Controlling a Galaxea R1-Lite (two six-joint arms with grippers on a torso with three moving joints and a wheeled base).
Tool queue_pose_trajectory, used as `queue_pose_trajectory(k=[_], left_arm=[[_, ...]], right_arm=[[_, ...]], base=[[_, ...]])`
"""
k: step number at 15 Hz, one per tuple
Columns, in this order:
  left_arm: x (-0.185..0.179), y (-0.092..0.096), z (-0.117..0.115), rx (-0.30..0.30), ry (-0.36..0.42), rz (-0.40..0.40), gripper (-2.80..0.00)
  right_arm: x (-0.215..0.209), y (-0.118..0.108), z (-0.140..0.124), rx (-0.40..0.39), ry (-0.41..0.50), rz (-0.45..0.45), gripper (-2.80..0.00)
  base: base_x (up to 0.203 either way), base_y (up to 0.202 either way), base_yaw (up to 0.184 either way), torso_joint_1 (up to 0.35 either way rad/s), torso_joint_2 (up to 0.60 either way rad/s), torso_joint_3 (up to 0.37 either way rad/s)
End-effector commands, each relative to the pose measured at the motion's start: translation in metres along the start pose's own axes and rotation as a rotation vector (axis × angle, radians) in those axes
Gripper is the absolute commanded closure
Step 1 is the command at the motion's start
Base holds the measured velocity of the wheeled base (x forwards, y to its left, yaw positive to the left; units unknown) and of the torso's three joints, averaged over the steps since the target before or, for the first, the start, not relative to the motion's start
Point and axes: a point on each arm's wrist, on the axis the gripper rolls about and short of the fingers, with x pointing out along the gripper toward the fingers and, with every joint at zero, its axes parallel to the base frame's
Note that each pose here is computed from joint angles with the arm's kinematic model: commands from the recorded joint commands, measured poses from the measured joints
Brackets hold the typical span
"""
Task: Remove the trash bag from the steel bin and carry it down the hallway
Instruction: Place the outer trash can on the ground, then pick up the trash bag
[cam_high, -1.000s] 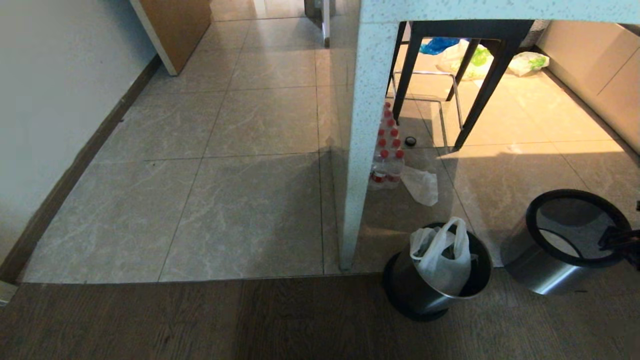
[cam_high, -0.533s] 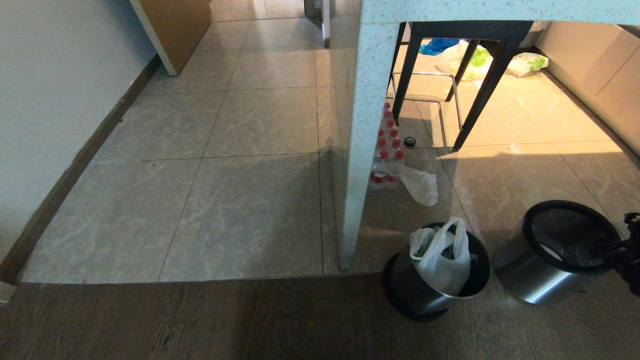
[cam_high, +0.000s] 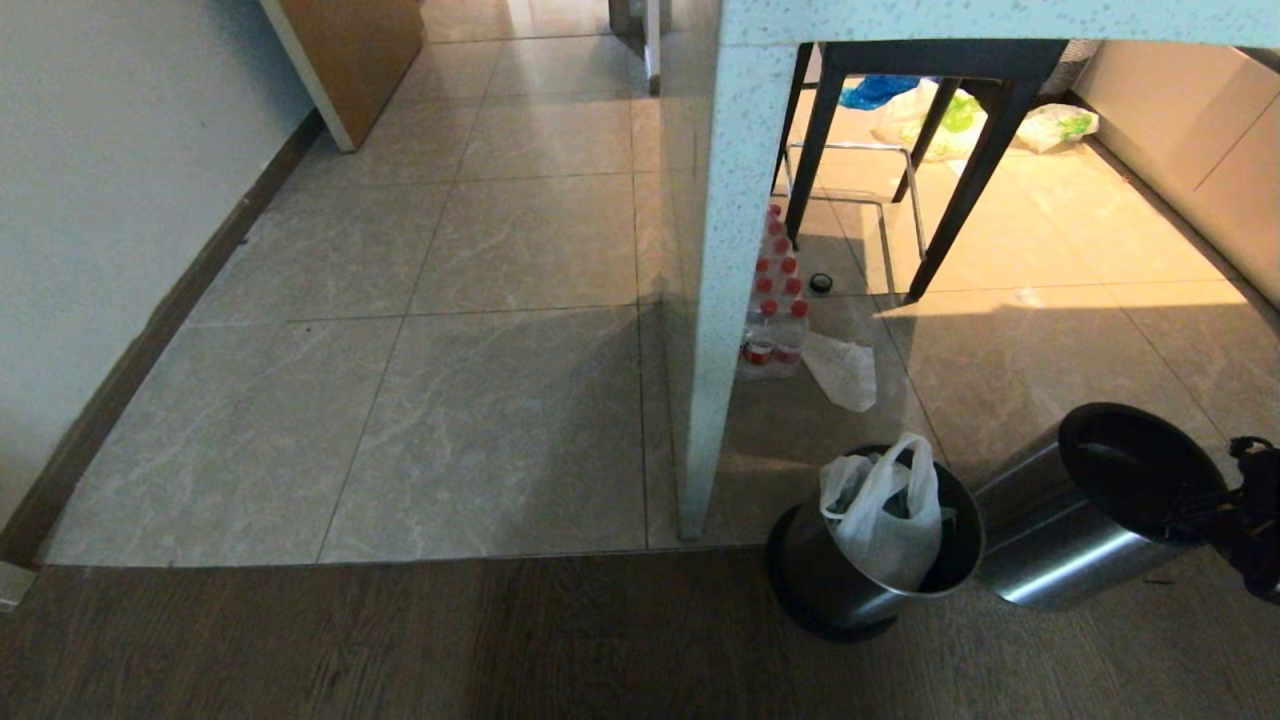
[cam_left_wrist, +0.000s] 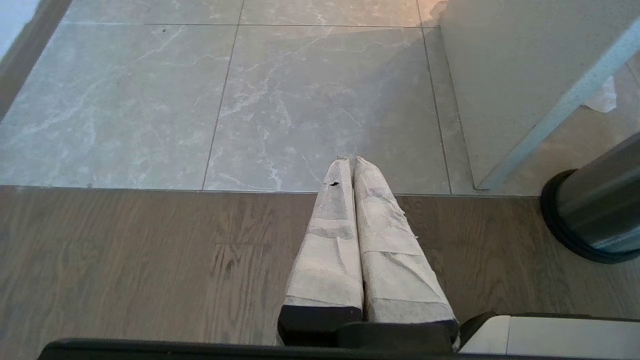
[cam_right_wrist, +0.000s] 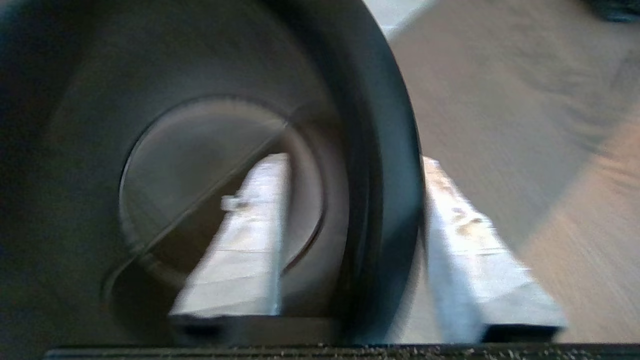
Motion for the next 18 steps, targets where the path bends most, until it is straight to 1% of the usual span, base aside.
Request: queue_pose_trajectory(k=[1,2,5,7,8,9,11,13,15,16,18], left_arm=[[0.0,0.0,0.0,0.0,-0.001,0.002,0.0],[0.0,0.0,0.0,0.0,-0.002,0.001,0.0],[0.0,0.0,0.0,0.0,-0.001,0.002,0.0],[0.0,0.0,0.0,0.0,-0.002,0.001,0.0],[0.0,0.0,0.0,0.0,-0.001,0.0,0.0],[0.0,0.0,0.0,0.0,0.0,0.0,0.0],[0.0,0.0,0.0,0.0,-0.001,0.0,0.0],[0.0,0.0,0.0,0.0,-0.001,0.001,0.0],[0.0,0.0,0.0,0.0,0.001,0.002,0.0],[0.0,0.0,0.0,0.0,-0.001,0.001,0.0],[0.0,0.0,0.0,0.0,-0.001,0.001,0.0]], right_arm=[[-0.003,-0.006,0.005,0.007,-0.015,-0.013,-2.8],[-0.005,-0.008,0.008,0.008,-0.021,-0.015,-2.8],[-0.028,-0.016,0.047,0.007,-0.092,-0.023,-2.8],[-0.053,-0.022,0.068,0.0,-0.111,-0.019,-2.8],[-0.066,-0.025,0.075,-0.003,-0.105,-0.017,-2.8],[-0.079,-0.026,0.08,-0.003,-0.092,-0.015,0.0],[-0.116,-0.024,0.099,-0.015,-0.073,0.002,0.0],[-0.153,-0.01,0.108,-0.053,-0.029,0.045,0.0],[-0.197,0.025,0.115,-0.104,-0.012,0.162,0.0],[-0.221,0.046,0.114,-0.138,0.001,0.244,0.0],[-0.26,0.075,0.108,-0.188,0.019,0.382,0.0]], base=[[0.0,0.0,0.0,0.0,0.0,0.0],[0.0,0.0,0.0,0.0,0.0,0.0],[0.0,0.0,0.0,0.0,0.0,0.0],[0.0,0.0,0.0,0.0,0.0,0.0],[0.0,0.0,0.0,0.0,0.0,0.0],[0.0,0.0,0.0,0.0,0.0,0.0],[0.0,0.0,0.0,0.0,0.0,0.0],[0.0,0.0,0.0,0.0,0.0,0.0],[0.0,0.0,0.0,0.0,0.0,0.0],[0.0,0.0,0.0,0.0,0.0,0.0],[0.0,0.0,0.0,0.0,0.0,0.0]])
